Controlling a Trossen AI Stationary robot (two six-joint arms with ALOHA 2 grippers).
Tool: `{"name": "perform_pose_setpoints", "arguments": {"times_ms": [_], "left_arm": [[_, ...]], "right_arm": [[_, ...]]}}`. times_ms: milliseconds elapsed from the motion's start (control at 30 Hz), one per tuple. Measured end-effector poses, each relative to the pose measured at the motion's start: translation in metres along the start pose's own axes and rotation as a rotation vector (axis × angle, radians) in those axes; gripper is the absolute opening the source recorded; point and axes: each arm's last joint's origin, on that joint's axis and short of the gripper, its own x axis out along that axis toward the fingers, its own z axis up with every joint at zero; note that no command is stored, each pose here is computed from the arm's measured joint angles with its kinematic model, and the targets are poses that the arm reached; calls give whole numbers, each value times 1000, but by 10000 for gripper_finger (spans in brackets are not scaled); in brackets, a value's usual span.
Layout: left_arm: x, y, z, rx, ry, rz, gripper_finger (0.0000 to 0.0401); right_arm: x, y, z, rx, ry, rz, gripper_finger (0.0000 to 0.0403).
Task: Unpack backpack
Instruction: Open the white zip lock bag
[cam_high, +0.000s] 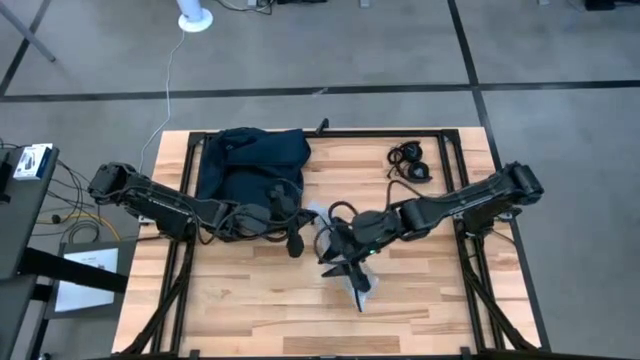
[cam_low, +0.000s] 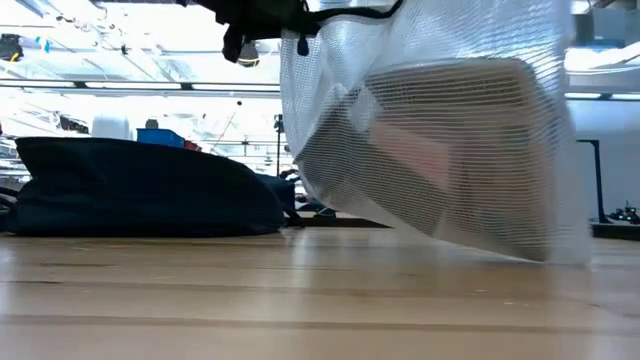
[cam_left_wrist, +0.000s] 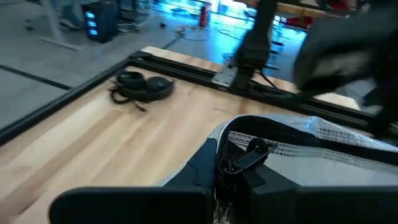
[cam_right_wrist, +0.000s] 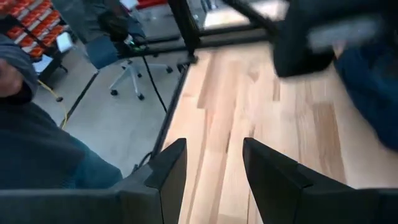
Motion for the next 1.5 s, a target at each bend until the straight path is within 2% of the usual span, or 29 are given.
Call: {"name": "perform_pose_setpoints", "arguments": {"times_ms": [133,200,267,367,500,600,700,800,933,1000,1167,1267,1500], "left_arm": [[-1,-1,1,-5,-10,12,0],[-1,-1,1,3,-11,11,0],[-1,-1,0,11,-10,8,0],[-1,-2,0,31,-6,8,0],[0,0,-2,57,10,21,0],[0,2,-2,60,15,28,0],[-1,0,-3,62,22,24,0],[-3,-3,-9,81,62,16,0],[-8,-7,-17,51,121,22,0],[-12,-10,-22,48,153,17,0],[-18,-19,-25,31,166,-17,0],[-19,-20,-25,27,162,-24,0],[-15,-14,-23,-21,161,1,0]], "right_arm": [[-2,-8,-2,-47,-4,-228,129],[-3,-14,-4,-22,0,-320,122],[-5,-19,-5,73,16,-341,118],[-6,-25,-13,216,101,-307,117],[-7,-22,-21,302,193,-254,117],[-5,-21,-35,300,321,-280,117],[-6,-25,-51,296,469,-370,117],[-16,-28,-62,278,589,-466,117],[-39,-27,-63,274,675,-491,117],[-55,-26,-57,258,654,-490,117],[-82,-29,-36,193,442,-581,117],[-90,-27,-24,163,321,-542,117],[-93,-9,-1,188,64,-424,117]]}}
